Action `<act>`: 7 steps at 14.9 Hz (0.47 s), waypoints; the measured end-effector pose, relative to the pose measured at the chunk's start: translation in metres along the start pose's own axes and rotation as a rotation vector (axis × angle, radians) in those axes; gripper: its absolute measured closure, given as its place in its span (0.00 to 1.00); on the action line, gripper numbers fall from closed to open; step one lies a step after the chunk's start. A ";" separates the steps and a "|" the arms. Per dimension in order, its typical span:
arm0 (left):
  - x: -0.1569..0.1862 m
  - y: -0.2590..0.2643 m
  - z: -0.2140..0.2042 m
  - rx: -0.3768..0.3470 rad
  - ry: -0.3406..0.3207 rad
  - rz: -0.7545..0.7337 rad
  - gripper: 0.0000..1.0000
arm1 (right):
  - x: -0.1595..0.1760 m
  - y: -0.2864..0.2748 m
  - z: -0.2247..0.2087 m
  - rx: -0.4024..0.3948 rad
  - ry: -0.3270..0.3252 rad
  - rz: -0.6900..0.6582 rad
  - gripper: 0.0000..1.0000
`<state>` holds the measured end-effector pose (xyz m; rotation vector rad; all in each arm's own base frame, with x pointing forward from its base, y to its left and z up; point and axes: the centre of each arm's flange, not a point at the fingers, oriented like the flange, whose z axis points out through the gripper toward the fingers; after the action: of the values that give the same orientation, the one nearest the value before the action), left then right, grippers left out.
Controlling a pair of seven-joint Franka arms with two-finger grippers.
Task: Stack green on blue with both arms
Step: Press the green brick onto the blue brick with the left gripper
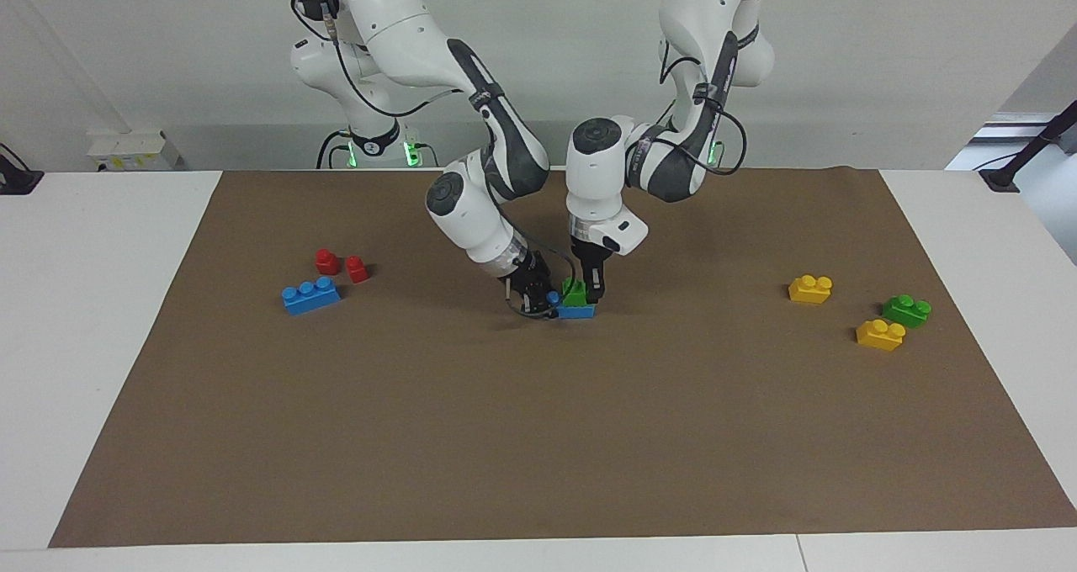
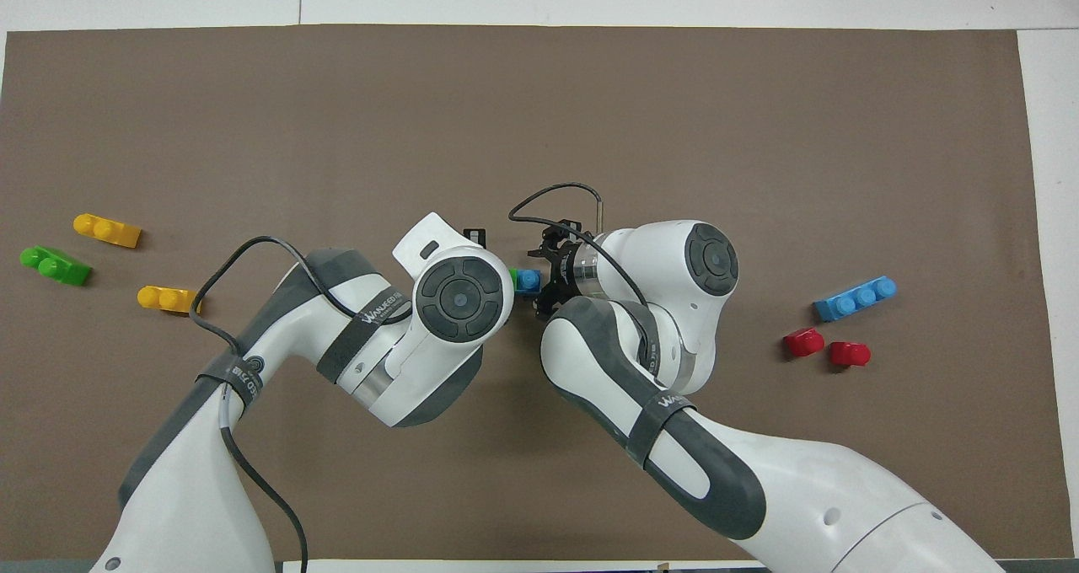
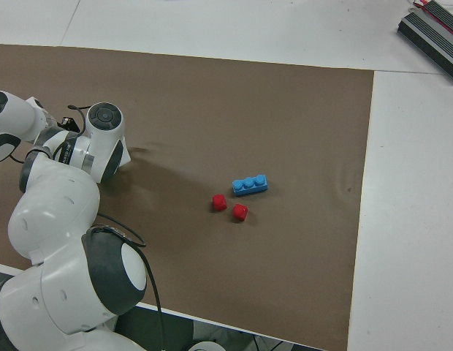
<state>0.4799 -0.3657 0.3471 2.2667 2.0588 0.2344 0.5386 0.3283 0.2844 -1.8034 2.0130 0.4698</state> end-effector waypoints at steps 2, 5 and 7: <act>0.010 0.006 -0.007 -0.004 0.009 0.037 0.31 | 0.003 -0.005 -0.003 0.007 -0.004 0.013 0.09; 0.045 0.022 -0.033 -0.010 0.034 0.053 0.01 | 0.023 -0.028 -0.025 -0.011 -0.016 0.061 0.00; 0.070 0.031 -0.055 -0.023 0.046 0.064 0.00 | 0.052 -0.054 -0.061 -0.037 -0.038 0.097 0.00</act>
<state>0.5077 -0.3019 0.4106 2.3373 1.9957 0.3150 0.5839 0.2474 0.3121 -1.7110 2.0857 0.5692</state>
